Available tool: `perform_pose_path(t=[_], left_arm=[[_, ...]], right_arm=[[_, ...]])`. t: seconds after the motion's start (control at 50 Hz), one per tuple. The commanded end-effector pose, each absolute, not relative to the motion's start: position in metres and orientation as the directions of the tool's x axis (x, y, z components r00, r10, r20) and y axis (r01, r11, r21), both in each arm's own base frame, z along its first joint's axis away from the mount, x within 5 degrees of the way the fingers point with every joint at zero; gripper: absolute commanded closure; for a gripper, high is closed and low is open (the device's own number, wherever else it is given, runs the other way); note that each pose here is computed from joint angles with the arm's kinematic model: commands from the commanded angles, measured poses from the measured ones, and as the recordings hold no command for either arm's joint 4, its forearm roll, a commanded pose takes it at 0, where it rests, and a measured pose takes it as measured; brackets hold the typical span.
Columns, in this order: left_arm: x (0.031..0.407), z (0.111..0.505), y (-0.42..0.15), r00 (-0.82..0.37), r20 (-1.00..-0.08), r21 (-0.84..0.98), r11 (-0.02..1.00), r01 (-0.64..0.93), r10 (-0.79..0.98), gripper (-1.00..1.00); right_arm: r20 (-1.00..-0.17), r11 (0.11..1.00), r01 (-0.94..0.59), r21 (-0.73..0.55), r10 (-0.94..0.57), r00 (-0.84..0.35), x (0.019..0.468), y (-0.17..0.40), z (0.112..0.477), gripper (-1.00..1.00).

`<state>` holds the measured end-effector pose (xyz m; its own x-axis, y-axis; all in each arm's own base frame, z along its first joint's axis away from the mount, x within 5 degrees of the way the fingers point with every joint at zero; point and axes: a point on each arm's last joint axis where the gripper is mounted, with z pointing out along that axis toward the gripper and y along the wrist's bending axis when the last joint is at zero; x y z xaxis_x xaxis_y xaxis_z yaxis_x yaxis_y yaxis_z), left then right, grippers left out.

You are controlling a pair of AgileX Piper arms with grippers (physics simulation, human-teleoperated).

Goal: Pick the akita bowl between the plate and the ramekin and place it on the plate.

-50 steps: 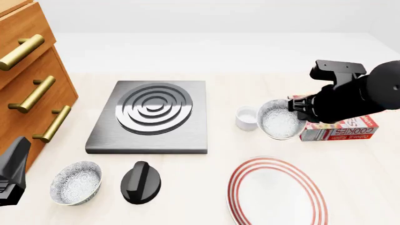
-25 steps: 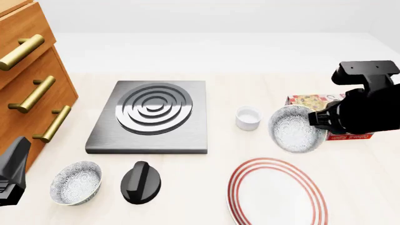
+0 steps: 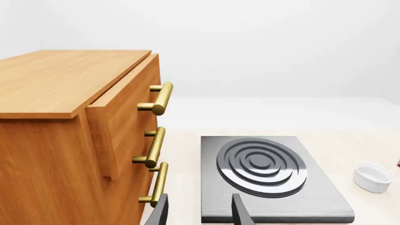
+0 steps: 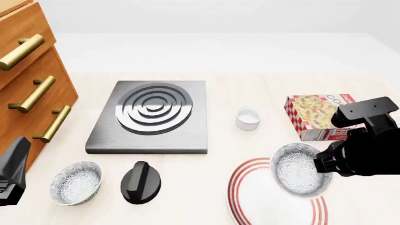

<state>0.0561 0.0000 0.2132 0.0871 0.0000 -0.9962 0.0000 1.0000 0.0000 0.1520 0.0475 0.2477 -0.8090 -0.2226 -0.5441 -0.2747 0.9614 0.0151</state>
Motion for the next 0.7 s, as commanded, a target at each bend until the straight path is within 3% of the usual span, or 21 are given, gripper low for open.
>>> perform_pose_path(t=[0.02,0.7], left_arm=[[0.056,0.213,0.0,0.087,-0.996,0.0,1.0,0.0,0.0,-1.0],[0.056,0.213,0.0,0.087,-0.996,0.0,1.0,0.0,0.0,-1.0]], right_arm=[[-0.509,0.952,-0.306,0.013,-0.257,-0.821,0.143,0.05,0.228,1.0],[-0.445,0.943,-0.33,0.046,-0.276,-0.852,0.146,0.067,0.188,1.0]])
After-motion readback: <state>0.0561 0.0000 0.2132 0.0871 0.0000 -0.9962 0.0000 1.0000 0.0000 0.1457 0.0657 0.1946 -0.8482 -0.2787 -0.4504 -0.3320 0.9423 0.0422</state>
